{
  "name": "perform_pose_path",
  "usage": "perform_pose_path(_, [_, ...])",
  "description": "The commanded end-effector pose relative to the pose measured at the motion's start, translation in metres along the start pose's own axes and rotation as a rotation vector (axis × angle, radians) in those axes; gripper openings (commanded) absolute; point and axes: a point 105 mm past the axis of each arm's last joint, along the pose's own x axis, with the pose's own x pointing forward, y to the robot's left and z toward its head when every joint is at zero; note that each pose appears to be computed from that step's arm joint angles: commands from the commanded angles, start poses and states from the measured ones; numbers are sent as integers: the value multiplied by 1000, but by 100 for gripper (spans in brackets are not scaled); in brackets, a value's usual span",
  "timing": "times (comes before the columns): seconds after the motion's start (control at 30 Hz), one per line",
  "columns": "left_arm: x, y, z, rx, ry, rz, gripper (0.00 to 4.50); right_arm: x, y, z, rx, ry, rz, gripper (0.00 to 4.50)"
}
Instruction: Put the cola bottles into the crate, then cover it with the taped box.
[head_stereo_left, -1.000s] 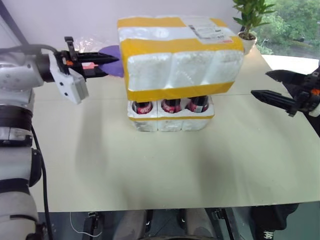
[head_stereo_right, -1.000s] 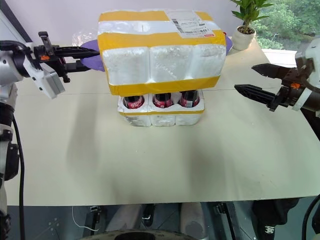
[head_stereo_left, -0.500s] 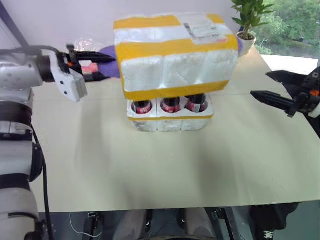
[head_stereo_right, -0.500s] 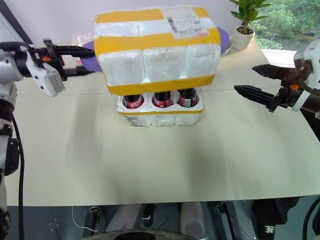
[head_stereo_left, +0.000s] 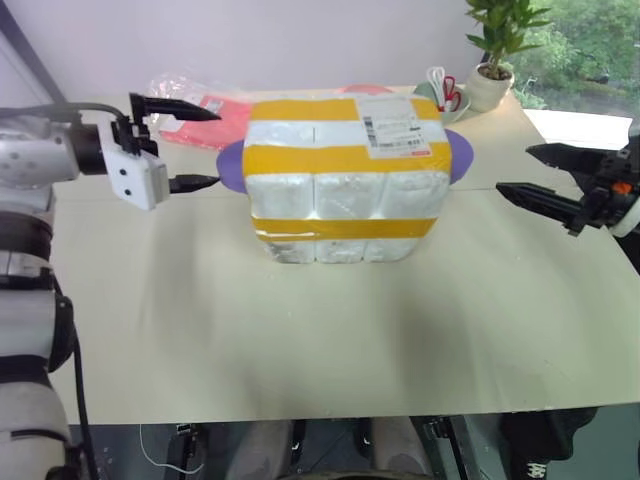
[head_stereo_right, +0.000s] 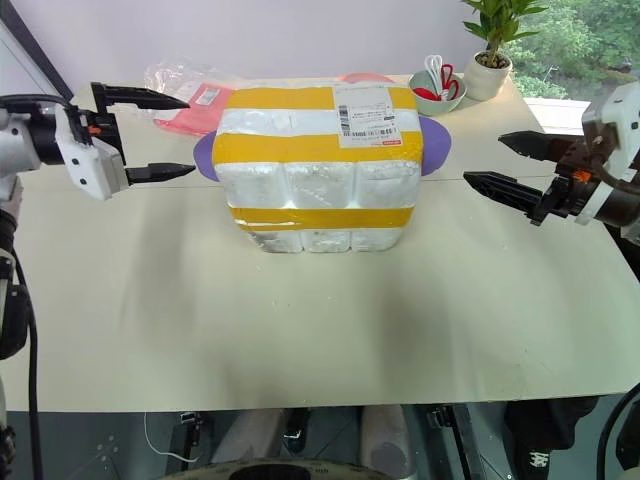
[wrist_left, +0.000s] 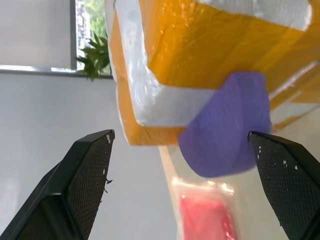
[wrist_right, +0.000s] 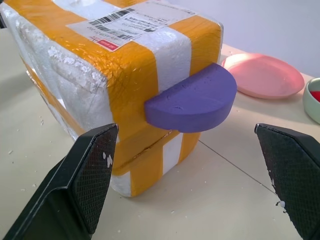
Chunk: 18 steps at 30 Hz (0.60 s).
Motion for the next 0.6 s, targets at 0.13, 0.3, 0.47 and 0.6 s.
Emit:
perform_pose_path(0.13, [-48,-27,-8,-274,154,-86,448,-4,-4,9,-40,-18,-1,450])
perform_pose_path(0.3, [-64,-33,5,-1206,164,-85,448,-4,1,3,-25,11,55,450])
perform_pose_path(0.47, [-72,-26,46,-1492,43,-187,448,-2,9,-3,-12,46,137,450])
perform_pose_path(0.6, [-79,-29,66,-1605,-33,-256,448,2,19,-9,4,70,226,450])
